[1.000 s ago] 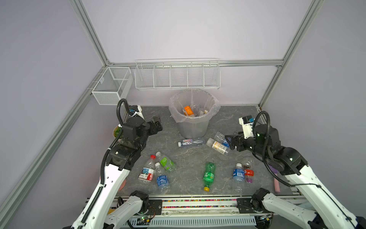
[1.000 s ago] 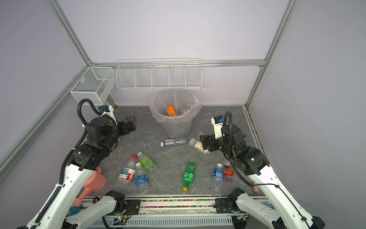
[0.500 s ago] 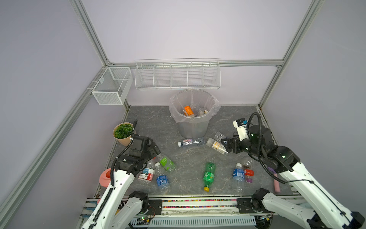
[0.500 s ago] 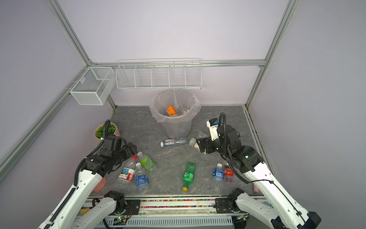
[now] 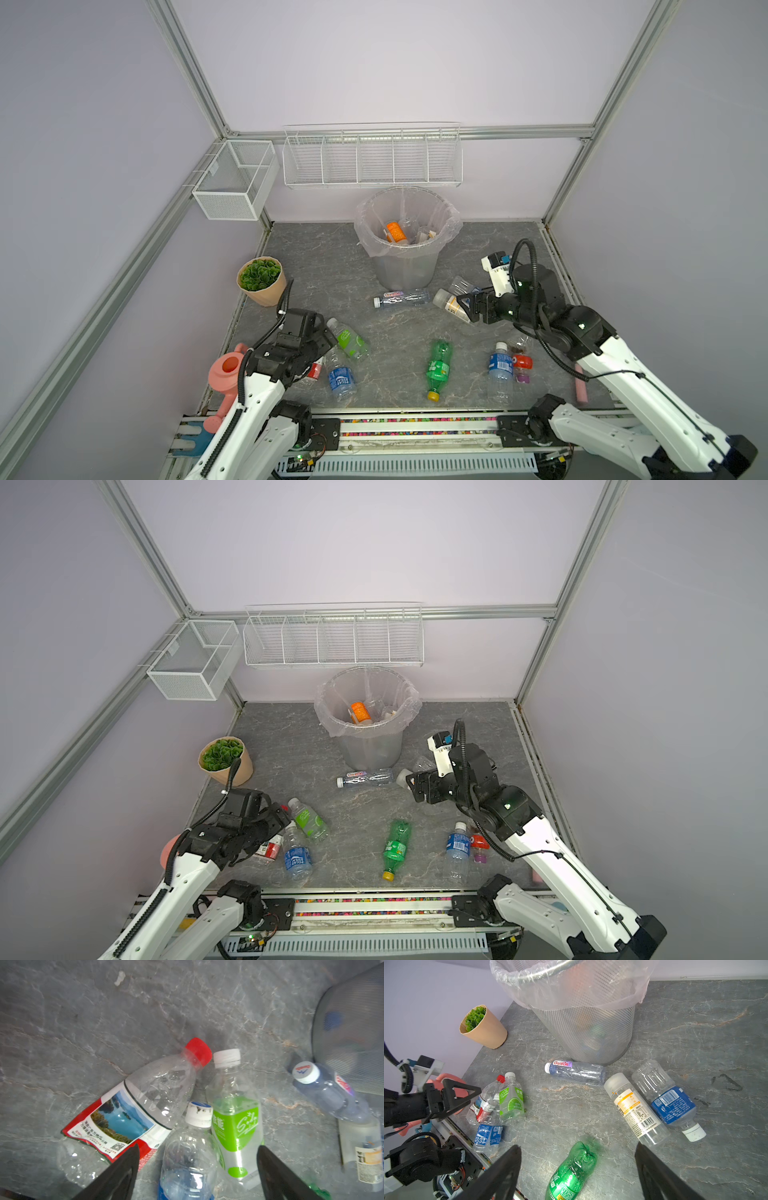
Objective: Throw the plastic bottles in the bin
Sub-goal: 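Lower the left gripper back toward the bottles near the robot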
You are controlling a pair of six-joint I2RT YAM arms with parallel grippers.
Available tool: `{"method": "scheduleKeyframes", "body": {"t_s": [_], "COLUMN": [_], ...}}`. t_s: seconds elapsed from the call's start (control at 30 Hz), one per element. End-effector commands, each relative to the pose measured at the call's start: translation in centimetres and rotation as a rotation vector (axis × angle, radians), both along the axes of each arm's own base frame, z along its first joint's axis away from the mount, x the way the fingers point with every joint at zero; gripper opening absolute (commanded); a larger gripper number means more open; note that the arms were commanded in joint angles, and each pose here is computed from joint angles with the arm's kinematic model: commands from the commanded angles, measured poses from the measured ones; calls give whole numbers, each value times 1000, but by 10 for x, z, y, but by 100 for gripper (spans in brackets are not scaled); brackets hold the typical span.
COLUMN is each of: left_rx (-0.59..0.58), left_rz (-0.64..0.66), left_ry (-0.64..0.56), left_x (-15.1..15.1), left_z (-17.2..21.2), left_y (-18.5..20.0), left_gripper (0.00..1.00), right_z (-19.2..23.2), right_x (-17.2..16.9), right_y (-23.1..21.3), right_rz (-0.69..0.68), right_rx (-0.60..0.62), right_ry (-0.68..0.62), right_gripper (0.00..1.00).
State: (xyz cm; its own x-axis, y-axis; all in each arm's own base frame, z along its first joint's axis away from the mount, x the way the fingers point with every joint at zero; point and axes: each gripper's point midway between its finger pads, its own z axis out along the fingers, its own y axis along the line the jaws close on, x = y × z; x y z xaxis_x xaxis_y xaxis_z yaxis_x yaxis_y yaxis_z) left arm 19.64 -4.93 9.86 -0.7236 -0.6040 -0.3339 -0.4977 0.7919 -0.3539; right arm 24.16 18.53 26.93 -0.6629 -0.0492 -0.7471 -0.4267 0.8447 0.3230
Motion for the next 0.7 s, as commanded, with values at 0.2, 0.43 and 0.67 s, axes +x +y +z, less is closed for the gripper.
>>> {"method": "scheduleKeyframes", "body": {"t_s": [0.2,0.43,0.67], "left_rx": [68,34,10], "left_rz": [73,83,2], "left_ry": [-8,-22,60], "left_x": [2,-8,-16], "left_z": [1,6,-3], "left_y": [16,15,-4], "left_gripper": [88,84,76], "right_z": [-11,-14,-12], "right_x": [-8,-5,-3], "right_y": [-4,1,5], "right_rz": [-4,1,9], "right_rx": [2,19,30], "right_ry": [14,25,27], "right_gripper": [88,88,88]}}
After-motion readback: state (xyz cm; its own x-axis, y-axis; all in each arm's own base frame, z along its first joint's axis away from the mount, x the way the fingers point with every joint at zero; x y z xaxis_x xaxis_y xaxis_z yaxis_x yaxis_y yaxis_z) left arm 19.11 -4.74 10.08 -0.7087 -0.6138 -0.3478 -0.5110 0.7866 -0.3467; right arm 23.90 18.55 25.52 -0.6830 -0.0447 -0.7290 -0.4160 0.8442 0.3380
